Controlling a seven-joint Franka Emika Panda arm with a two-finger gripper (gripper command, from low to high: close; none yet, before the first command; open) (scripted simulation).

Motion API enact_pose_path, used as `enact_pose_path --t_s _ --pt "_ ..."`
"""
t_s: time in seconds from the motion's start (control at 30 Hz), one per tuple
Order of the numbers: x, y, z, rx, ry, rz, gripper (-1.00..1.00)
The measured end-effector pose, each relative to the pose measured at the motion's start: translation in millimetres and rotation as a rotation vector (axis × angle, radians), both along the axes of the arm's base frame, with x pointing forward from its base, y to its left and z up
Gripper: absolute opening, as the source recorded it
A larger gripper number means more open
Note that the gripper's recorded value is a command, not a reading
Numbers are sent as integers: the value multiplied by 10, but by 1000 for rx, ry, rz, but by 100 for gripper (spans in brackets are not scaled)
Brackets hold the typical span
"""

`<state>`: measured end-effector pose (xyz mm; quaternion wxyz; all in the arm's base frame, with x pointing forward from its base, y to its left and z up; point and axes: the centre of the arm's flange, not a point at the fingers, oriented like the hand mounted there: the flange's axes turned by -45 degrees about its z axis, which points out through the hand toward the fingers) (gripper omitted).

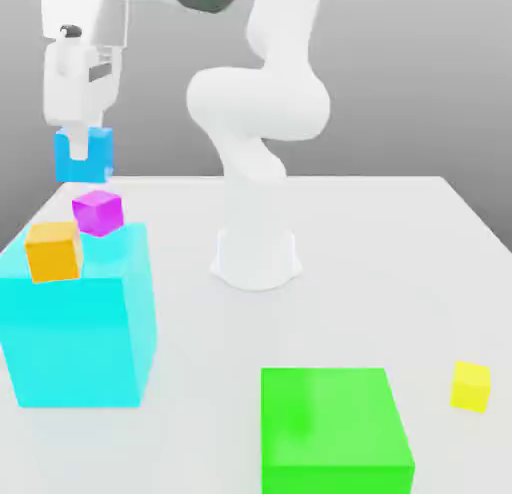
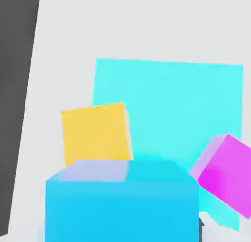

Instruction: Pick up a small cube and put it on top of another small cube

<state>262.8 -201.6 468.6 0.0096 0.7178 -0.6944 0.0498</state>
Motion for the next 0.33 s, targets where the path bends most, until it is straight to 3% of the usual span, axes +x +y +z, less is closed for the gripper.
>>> enact_pose_path --t_s 0.1,0.2,0.23,0.33 --pt "-259 -161 -151 70 42 -64 -100" --pt "-299 -193 -558 85 51 -79 -100" --pt "-307 -191 -662 86 51 -80 100" --pt "-307 -191 -662 86 51 -80 100"
